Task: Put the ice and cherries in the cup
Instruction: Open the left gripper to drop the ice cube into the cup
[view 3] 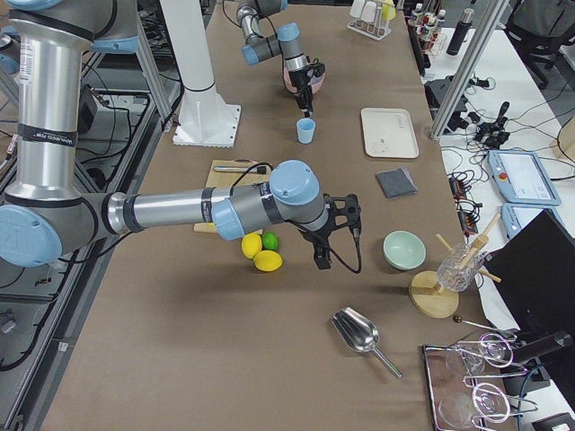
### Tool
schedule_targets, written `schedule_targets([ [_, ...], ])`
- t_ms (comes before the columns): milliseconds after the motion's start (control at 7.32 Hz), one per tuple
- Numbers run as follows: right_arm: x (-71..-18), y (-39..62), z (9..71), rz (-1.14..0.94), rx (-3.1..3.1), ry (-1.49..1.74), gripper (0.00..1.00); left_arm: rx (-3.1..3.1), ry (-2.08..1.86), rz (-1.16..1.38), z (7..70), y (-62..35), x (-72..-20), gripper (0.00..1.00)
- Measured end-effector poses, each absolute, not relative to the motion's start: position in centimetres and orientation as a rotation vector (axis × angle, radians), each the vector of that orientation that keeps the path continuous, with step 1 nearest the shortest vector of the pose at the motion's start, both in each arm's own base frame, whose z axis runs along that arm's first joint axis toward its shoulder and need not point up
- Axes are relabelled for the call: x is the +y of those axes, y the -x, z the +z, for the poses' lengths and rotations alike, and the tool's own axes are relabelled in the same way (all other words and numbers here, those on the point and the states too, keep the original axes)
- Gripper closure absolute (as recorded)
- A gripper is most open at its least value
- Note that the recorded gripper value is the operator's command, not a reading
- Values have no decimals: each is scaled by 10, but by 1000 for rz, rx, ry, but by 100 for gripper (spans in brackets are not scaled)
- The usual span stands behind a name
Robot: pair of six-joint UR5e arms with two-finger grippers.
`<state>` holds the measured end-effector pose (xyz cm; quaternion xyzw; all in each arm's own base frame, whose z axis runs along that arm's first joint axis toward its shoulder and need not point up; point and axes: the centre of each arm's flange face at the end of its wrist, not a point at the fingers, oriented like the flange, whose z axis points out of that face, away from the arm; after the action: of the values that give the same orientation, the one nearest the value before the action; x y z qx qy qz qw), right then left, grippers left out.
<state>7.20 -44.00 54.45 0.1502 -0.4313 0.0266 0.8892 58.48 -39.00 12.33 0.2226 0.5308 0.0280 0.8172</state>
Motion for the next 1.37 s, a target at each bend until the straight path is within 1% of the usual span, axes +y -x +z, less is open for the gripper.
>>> schedule_targets([
  [410, -440, -71, 547, 67, -899, -300, 0, 1122, -481, 34, 122, -600, -390, 100],
  [547, -440, -71, 548, 68, -900, -298, 0, 1124, -483, 33, 122, -602, -390, 96],
  [683, -441, -71, 549, 68, -900, -297, 0, 1128, -483, 32, 121, -603, -390, 52],
  [820, -441, -71, 549, 69, -899, -296, 0, 1139, -484, 29, 121, -603, -389, 3],
  [1367, -441, -71, 549, 68, -900, -298, 0, 1184, -485, 31, 121, -604, -381, 2],
])
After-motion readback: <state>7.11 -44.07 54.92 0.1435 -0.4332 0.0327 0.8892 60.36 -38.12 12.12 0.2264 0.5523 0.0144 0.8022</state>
